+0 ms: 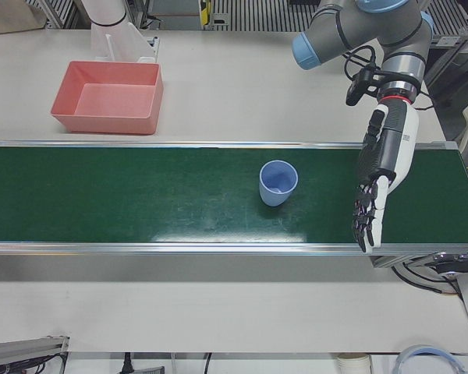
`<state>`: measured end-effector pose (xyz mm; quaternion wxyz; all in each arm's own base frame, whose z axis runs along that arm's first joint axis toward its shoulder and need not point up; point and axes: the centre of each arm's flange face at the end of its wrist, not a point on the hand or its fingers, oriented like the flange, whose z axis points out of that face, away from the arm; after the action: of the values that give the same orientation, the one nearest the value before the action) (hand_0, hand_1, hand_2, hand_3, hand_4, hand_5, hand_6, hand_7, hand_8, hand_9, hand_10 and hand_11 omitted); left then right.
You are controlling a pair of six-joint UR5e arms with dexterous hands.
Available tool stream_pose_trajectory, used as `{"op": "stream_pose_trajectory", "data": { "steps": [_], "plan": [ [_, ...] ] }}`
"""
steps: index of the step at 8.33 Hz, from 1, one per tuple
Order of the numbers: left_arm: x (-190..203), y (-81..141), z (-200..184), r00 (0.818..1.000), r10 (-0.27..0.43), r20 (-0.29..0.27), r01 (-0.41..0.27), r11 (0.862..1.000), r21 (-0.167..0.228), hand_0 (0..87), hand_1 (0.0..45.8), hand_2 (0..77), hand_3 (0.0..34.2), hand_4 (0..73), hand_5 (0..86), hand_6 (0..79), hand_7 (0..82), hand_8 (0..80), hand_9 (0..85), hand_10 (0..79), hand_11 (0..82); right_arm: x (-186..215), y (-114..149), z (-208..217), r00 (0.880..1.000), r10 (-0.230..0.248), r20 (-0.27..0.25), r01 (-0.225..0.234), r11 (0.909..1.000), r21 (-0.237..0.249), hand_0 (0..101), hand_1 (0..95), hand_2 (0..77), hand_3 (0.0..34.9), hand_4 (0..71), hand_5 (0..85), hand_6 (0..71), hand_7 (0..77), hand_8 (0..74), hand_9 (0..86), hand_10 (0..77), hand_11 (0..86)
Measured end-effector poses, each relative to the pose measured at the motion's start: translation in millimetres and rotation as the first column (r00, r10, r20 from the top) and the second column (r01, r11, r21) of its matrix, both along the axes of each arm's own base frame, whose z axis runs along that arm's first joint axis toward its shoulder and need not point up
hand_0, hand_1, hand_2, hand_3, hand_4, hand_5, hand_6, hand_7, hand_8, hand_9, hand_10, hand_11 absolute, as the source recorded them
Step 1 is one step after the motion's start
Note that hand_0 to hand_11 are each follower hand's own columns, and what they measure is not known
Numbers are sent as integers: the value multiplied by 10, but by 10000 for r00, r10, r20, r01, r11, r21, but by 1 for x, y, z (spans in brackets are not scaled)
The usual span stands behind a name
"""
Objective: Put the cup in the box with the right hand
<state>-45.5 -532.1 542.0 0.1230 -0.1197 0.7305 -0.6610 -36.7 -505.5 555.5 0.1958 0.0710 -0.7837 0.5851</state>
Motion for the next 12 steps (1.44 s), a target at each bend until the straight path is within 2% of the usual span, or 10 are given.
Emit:
{"op": "stream_pose_trajectory", "data": {
  "steps": [1,2,3,4,5,6,7,9,10,12],
  "plan": [
    [0,0,0,10000,0,0,0,10000,1,1,5,5,0,11,5,0,5,0,0,0,0,0,0,-1,9997,49,-231,-47,10000,71,480,120,136,115,44,44,11,87,16,44,16,38],
    [0,0,0,10000,0,-1,0,10000,6,0,5,5,0,11,5,5,5,0,0,0,0,-2,0,-1,9992,57,-403,-52,9999,108,480,120,136,115,44,44,11,87,16,44,16,38],
    [0,0,0,10000,0,-1,0,10000,7,0,5,5,0,11,5,5,5,0,0,0,0,-7,1,0,9986,-18,-526,24,9999,119,480,120,65,124,44,44,11,87,16,44,16,38],
    [0,0,0,10000,0,-1,0,10000,7,0,5,5,0,11,5,5,5,0,0,0,0,-16,1,1,9981,-166,-591,173,9998,118,480,120,65,124,44,44,11,87,16,44,16,38],
    [0,0,0,10000,0,-1,0,10000,5,0,5,5,0,11,5,5,5,0,0,0,0,-25,2,1,9978,-308,-584,316,9994,129,480,175,131,124,44,44,11,87,16,44,16,38],
    [0,0,0,10000,0,-1,0,10000,8,0,5,5,0,11,5,5,5,0,0,0,0,-31,0,-2,9979,-375,-537,385,9991,181,479,93,93,118,54,49,11,87,16,44,16,38],
    [0,0,-1,10000,0,-2,0,10000,11,0,5,5,0,11,5,5,5,0,0,0,0,-33,-2,-5,9980,-393,-490,404,9989,220,480,125,169,83,54,49,11,98,16,44,16,38],
    [0,0,0,10000,0,-1,0,10000,5,0,5,5,0,11,5,5,5,0,0,0,0,-34,-3,-6,9983,-385,-441,395,9990,230,480,125,169,83,54,49,11,98,16,44,16,54],
    [0,0,0,10000,0,0,0,10000,1,0,5,5,0,11,5,5,5,0,0,0,0,-35,-4,-7,9985,-336,-424,346,9991,246,490,71,76,0,218,49,44,131,16,44,49,87],
    [0,0,0,10000,-1,0,1,10000,1,0,5,5,0,11,5,5,5,0,0,0,0,-38,-7,-7,9988,-254,-416,264,9994,242,483,65,71,0,202,49,44,131,11,44,49,87]
  ]
}}
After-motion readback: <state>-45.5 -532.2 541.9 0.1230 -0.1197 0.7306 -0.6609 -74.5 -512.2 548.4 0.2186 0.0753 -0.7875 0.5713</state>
